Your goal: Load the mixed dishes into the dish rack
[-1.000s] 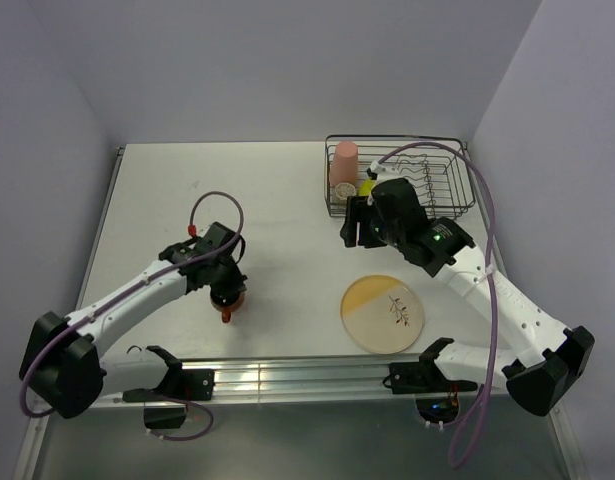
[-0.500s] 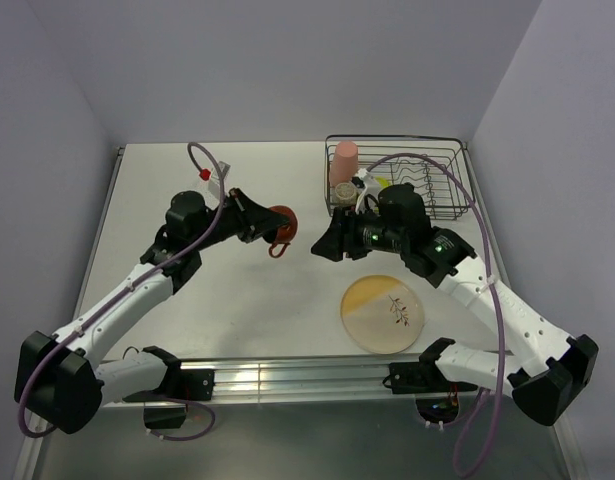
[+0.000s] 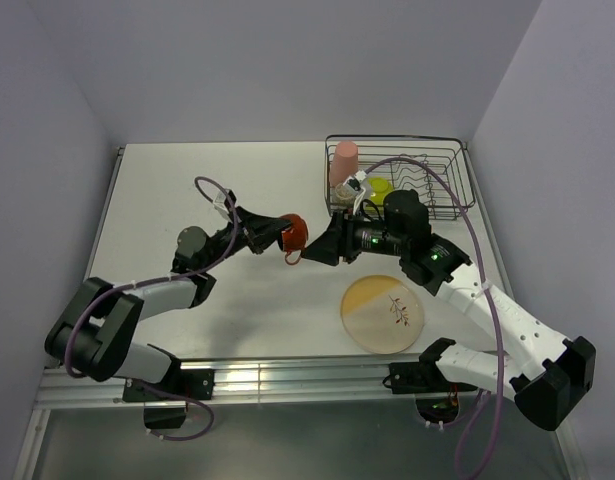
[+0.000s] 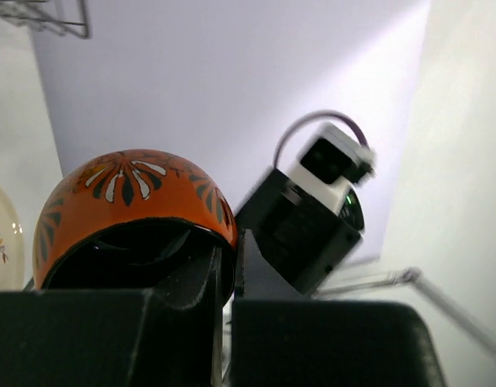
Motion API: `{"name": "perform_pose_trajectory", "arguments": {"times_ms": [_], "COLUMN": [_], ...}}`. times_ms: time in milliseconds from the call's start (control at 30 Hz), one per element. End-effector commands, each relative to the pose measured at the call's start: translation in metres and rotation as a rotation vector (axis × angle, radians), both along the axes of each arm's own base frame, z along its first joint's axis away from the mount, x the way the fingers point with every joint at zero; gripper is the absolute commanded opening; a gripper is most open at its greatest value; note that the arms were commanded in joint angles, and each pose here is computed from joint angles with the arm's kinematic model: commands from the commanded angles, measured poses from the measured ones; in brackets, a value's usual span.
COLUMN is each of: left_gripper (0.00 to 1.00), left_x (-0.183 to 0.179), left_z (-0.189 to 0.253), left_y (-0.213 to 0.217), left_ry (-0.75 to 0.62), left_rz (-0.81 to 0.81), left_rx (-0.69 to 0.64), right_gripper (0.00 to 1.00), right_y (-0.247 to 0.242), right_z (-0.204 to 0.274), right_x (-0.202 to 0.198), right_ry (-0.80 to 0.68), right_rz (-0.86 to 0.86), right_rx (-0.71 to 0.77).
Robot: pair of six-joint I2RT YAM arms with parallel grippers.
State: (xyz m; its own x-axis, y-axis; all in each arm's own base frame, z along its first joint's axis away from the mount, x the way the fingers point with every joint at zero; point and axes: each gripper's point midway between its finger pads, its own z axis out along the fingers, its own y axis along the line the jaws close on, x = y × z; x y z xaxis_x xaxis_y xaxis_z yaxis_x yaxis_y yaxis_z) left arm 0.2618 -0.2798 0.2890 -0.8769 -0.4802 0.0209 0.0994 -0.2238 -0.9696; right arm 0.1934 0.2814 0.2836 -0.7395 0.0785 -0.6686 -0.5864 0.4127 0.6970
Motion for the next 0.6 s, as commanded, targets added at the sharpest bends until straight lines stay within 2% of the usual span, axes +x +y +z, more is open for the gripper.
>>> {"name": "perform_pose_trajectory", "arguments": {"times_ms": [0,67,333,567], "left_gripper": [0.00,0.00,0.00,0.00], "left_x": [-0.056,-0.056,-0.072,-0.077], "left_z": [0.097,0.097,0.131,0.143], "left_y": [0.045,0.047,0.061,0.064], "left_ry": [-0.368,-0.352,-0.451,-0.478], "left_rz": [-0.023,-0.006,0.016,0.015], "left_rx": [-0.406,-0.421,-0.489,-0.516], "right_gripper": [0.59,0.58,0.58,0.57], "right_y": [0.004,0.005,0.006,0.011], "right_z": [0.021,0.020,0.009,0.012], "right_x": [0.001,-0.001,0.002,0.000], "right_ry": [-0.088,-0.097,-0.054,-0.044], "right_rz": [0.030,0.043,0.027,0.048], "right_rx": [0.074,0.085,0.086,0.125]}}
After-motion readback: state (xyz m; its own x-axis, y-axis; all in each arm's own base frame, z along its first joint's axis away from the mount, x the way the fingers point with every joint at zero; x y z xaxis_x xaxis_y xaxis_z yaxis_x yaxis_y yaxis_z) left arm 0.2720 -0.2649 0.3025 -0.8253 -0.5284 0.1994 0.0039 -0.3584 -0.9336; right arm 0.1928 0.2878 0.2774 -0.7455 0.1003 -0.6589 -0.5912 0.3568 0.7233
